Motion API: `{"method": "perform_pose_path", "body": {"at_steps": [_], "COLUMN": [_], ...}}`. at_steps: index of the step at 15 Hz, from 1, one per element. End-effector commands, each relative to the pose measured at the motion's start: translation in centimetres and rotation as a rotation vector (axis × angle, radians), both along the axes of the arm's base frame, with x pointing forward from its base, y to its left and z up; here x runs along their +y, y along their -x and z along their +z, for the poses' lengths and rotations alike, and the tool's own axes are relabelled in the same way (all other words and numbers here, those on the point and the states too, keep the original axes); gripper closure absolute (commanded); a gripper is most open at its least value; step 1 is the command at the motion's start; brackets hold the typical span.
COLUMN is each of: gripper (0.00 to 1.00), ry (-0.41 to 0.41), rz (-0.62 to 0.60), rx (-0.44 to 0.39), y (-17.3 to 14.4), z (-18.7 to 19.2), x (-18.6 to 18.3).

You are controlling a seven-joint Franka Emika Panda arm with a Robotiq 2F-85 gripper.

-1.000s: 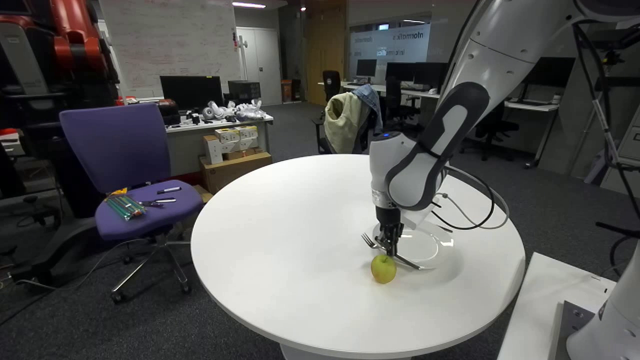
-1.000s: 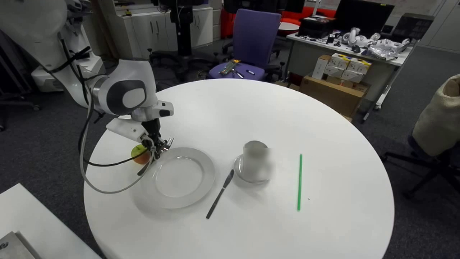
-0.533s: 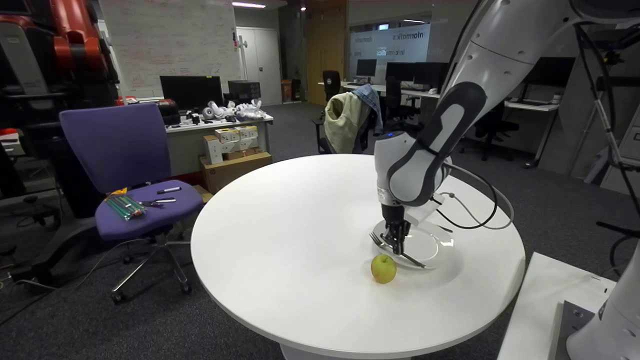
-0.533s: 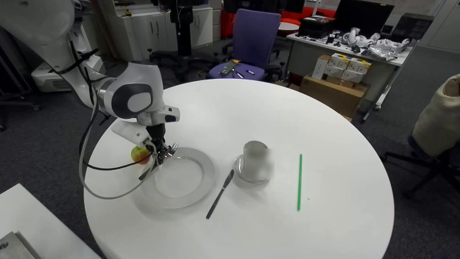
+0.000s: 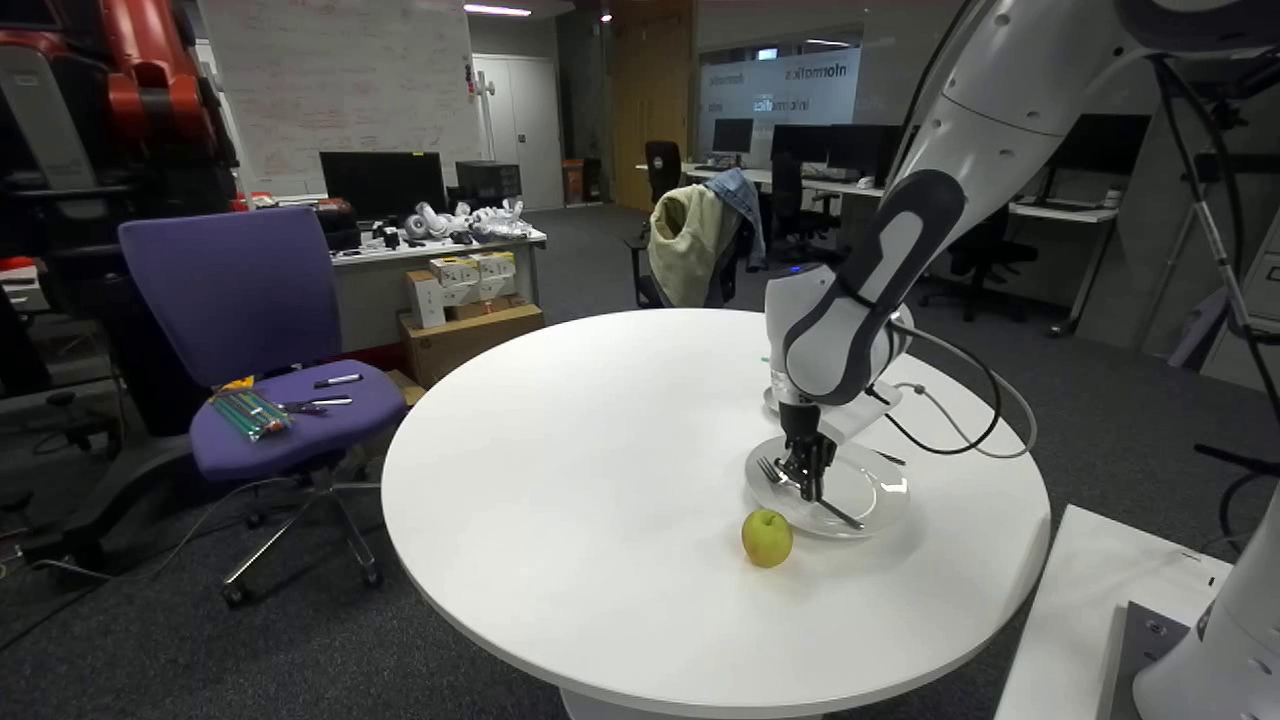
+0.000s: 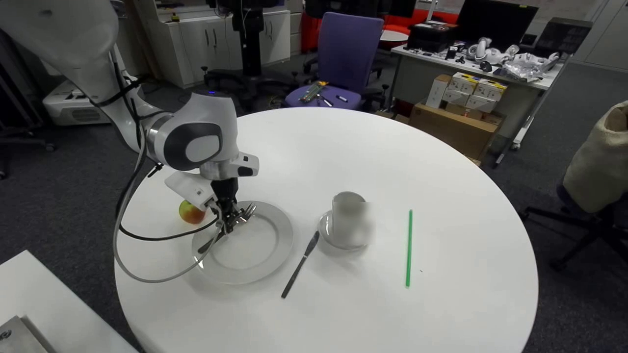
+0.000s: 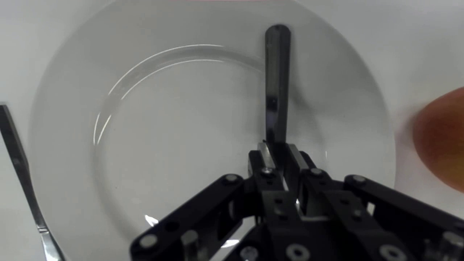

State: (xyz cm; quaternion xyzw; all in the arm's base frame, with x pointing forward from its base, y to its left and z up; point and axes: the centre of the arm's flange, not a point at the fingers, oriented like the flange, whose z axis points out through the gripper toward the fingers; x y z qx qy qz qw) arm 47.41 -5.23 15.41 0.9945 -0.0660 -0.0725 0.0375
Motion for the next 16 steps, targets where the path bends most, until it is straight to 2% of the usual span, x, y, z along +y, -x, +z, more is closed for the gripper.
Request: {"method": "perform_pose_path", "body": {"at_steps": [1, 8, 16], "gripper": [0.97, 0.97, 0.97], "ry": [0.009, 0.01, 0.024], "rz": [-0.013, 0.035, 0.122], "rx": [-0.018, -0.046, -0.083], "y": [0.2, 0.6, 0.7], "z": [0.7, 1.8, 2.8], "x": [0.1, 2.1, 7.4]}}
